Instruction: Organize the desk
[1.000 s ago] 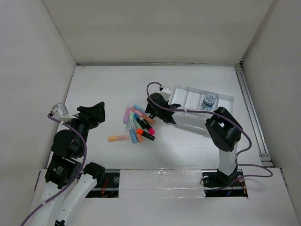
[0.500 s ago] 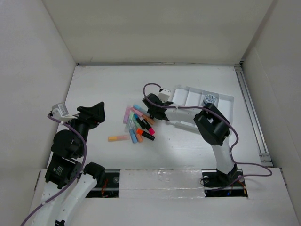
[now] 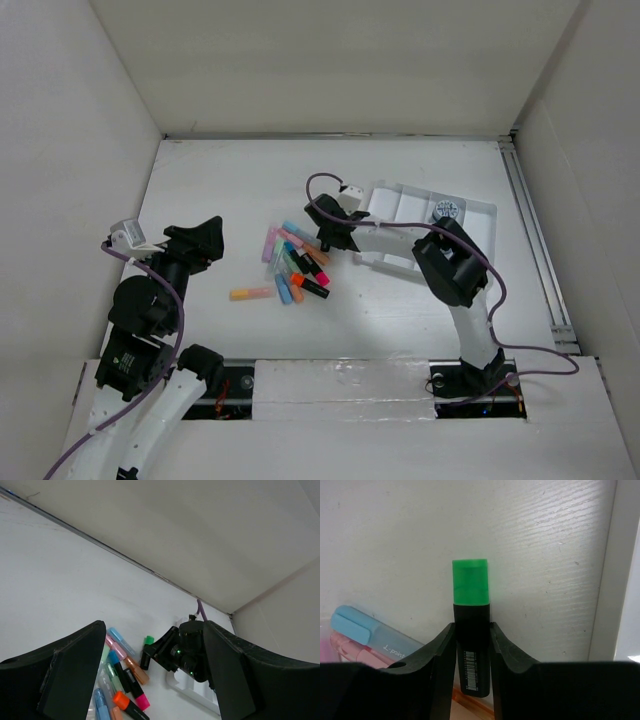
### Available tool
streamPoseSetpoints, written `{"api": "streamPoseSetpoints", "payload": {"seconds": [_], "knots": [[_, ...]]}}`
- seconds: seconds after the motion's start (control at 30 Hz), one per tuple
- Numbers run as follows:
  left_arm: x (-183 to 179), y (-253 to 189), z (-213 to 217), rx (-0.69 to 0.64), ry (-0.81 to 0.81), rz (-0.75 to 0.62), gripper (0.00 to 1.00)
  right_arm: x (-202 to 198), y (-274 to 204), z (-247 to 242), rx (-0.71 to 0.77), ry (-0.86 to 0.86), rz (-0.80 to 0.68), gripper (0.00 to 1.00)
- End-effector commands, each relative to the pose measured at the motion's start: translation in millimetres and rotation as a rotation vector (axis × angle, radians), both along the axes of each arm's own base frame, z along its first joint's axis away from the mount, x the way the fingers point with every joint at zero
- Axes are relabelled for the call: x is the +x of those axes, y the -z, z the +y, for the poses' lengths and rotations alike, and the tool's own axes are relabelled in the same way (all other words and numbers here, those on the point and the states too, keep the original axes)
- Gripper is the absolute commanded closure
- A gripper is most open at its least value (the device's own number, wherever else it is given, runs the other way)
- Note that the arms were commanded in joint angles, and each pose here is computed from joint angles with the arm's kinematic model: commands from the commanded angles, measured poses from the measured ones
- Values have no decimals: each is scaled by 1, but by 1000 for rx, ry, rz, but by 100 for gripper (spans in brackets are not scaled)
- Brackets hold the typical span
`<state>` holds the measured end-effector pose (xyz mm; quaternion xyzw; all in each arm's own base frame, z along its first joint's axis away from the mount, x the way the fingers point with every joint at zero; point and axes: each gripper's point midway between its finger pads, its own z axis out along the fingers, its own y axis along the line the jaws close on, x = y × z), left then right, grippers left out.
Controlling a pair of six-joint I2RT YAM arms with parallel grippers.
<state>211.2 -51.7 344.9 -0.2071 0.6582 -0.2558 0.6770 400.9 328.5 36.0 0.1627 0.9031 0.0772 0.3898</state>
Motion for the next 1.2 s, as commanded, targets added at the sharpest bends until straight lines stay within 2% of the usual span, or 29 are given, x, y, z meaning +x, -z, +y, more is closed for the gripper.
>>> {"api": "streamPoseSetpoints", "payload": {"seconds": [0.0,0.23,0.37,0.6,0.77,0.83,0.87,0.93,0.97,1.0,1.07,1.13,1.17], "knots": [[-2,-12,0,-7,8,-52,26,2,-1,-1,-19,-16,10,87],[-2,-12,0,-8,8,-52,26,10,-51,2,82,-23,-95,90],[-2,-12,-1,-6,9,-50,26,15,-112,-11,210,-14,-197,90],[-3,-13,-1,-9,14,-55,26,24,-121,-82,211,89,-214,90],[-2,-12,-2,-8,16,-52,26,32,-88,-136,165,174,-154,89],[0,-11,-3,-4,19,-45,26,35,-80,-143,159,175,-136,82],[0,-11,-3,-5,19,-46,26,35,-77,-141,156,166,-129,71],[0,-11,-4,-4,19,-45,26,38,-75,-144,155,163,-120,57],[1,-11,-4,-4,20,-44,26,38,-76,-144,156,161,-125,43],[1,-11,-4,-3,22,-44,26,37,-79,-140,159,151,-133,38],[1,-11,-5,-4,22,-45,26,31,-92,-129,169,125,-161,34],[1,-11,-5,-3,22,-44,26,22,-98,-116,171,86,-181,35],[1,-11,-5,-2,23,-45,26,17,-108,-107,179,56,-207,46]]}}
